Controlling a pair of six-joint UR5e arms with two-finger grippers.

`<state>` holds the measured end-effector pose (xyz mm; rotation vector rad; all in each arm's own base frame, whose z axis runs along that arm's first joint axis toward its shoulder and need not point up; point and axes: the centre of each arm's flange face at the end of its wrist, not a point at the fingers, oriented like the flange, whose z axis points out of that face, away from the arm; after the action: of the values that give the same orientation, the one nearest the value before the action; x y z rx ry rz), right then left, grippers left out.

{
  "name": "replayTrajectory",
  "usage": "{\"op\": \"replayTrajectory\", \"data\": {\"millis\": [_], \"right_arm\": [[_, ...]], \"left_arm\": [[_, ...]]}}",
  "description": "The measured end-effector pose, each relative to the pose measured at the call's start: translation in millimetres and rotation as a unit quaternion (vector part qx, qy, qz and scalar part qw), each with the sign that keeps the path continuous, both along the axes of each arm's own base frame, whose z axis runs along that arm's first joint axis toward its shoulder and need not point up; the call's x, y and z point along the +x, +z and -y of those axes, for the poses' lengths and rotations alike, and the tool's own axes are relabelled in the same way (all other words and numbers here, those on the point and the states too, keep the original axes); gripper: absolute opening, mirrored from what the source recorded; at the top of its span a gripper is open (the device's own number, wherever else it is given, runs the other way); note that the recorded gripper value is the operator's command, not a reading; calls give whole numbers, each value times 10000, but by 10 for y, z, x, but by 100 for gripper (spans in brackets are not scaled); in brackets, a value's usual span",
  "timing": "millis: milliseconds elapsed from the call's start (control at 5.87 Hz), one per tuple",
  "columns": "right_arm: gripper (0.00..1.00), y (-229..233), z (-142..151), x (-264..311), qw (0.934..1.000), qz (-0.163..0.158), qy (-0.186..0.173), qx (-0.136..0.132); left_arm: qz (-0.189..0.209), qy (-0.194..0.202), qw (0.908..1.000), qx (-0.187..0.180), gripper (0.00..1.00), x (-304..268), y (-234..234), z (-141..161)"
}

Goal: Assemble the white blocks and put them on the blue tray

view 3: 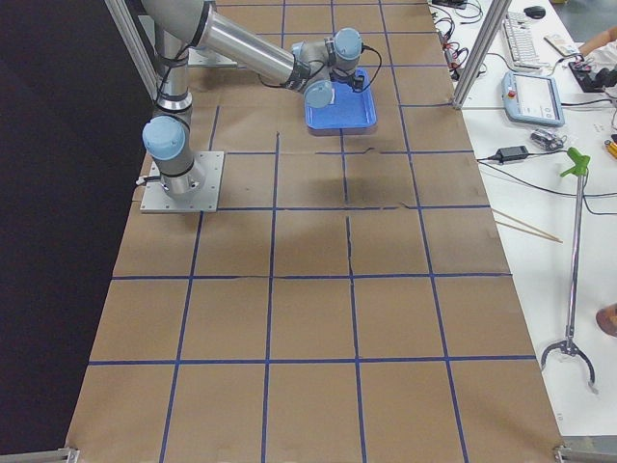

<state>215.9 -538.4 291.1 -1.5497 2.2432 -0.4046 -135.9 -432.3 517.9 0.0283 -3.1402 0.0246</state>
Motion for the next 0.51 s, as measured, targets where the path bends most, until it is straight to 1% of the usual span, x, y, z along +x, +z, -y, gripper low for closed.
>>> {"op": "replayTrajectory", "data": {"millis": [170,341,511], "right_arm": [[100,250,-65,-266,9975,-313,-498,398],[100,534,-105,-480,9880,-691,-1240,614],[100,846,-115,-629,9679,-1094,-2148,711]], "left_arm": [[2,2,10000,3,99,1,-4,-11],[0,2,10000,4,99,0,-6,-26],[-2,2,10000,6,99,0,-9,-31]]}}
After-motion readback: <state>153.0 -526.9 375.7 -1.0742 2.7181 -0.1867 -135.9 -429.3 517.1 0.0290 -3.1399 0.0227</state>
